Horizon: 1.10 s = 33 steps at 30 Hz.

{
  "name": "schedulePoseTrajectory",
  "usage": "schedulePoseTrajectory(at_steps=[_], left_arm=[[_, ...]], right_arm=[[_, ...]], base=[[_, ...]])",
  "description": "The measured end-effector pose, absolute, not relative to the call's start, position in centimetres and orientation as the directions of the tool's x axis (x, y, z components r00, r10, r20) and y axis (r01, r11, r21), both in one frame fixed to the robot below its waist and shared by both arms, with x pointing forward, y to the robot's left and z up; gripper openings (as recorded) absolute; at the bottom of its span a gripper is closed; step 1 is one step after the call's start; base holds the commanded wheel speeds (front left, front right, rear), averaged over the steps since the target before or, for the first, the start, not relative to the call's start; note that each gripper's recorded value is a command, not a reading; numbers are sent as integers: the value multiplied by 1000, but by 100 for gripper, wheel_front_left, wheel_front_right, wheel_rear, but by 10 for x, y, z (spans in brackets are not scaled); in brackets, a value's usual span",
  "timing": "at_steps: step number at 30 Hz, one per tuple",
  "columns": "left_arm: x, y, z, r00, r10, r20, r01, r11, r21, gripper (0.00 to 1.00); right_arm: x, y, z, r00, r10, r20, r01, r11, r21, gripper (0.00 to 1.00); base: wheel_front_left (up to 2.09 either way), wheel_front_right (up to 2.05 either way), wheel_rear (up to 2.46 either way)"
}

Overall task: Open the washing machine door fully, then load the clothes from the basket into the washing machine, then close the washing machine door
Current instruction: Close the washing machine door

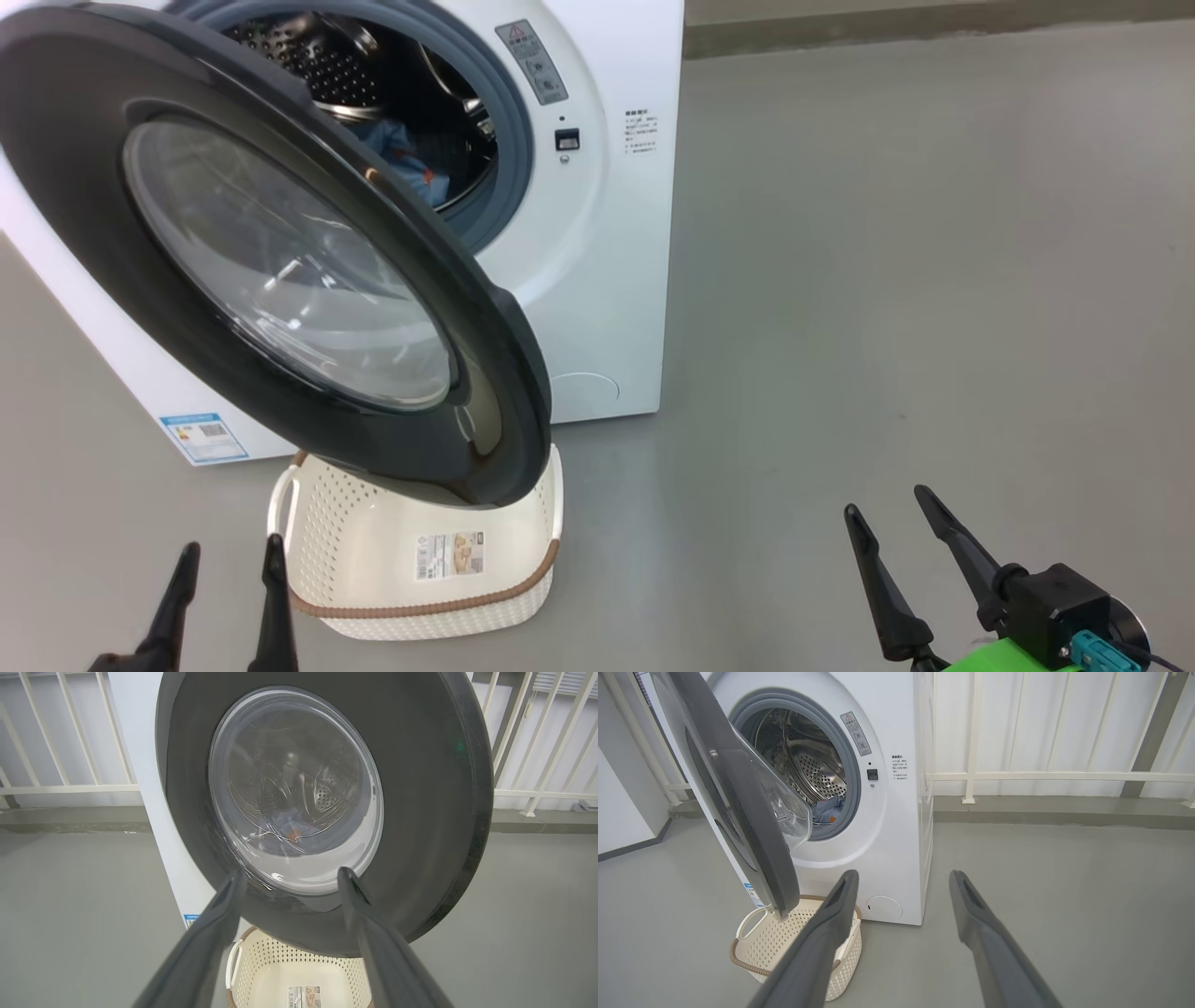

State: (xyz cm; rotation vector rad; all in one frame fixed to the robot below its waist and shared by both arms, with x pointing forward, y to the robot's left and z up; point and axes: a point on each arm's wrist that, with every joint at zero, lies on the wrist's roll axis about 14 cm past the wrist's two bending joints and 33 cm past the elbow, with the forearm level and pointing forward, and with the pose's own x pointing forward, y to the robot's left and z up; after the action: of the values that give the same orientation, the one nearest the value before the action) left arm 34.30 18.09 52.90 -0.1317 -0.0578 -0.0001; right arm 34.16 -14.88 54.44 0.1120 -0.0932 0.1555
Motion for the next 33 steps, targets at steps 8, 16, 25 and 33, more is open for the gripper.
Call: schedulePoseTrajectory(at_steps=[8, 16, 25, 33], left_arm=[[337, 183, 523, 999, 15, 47, -9, 993, -121, 100], [337, 181, 522, 999, 11, 47, -5, 993, -119, 100], [337, 181, 521, 999, 16, 51, -10, 993, -118, 100], [337, 182, 519, 999, 23, 45, -18, 993, -117, 100]], right_arm=[[337, -148, 542, 985, 152, 87, -160, 983, 90, 100], [336, -149, 542, 985, 150, 85, -158, 983, 89, 100], [336, -150, 543, 986, 146, 85, -153, 984, 88, 0], [337, -150, 541, 986, 146, 75, -152, 984, 88, 0]], base=[[0, 0, 0], [0, 0, 0], [0, 0, 0], [0, 0, 0]])
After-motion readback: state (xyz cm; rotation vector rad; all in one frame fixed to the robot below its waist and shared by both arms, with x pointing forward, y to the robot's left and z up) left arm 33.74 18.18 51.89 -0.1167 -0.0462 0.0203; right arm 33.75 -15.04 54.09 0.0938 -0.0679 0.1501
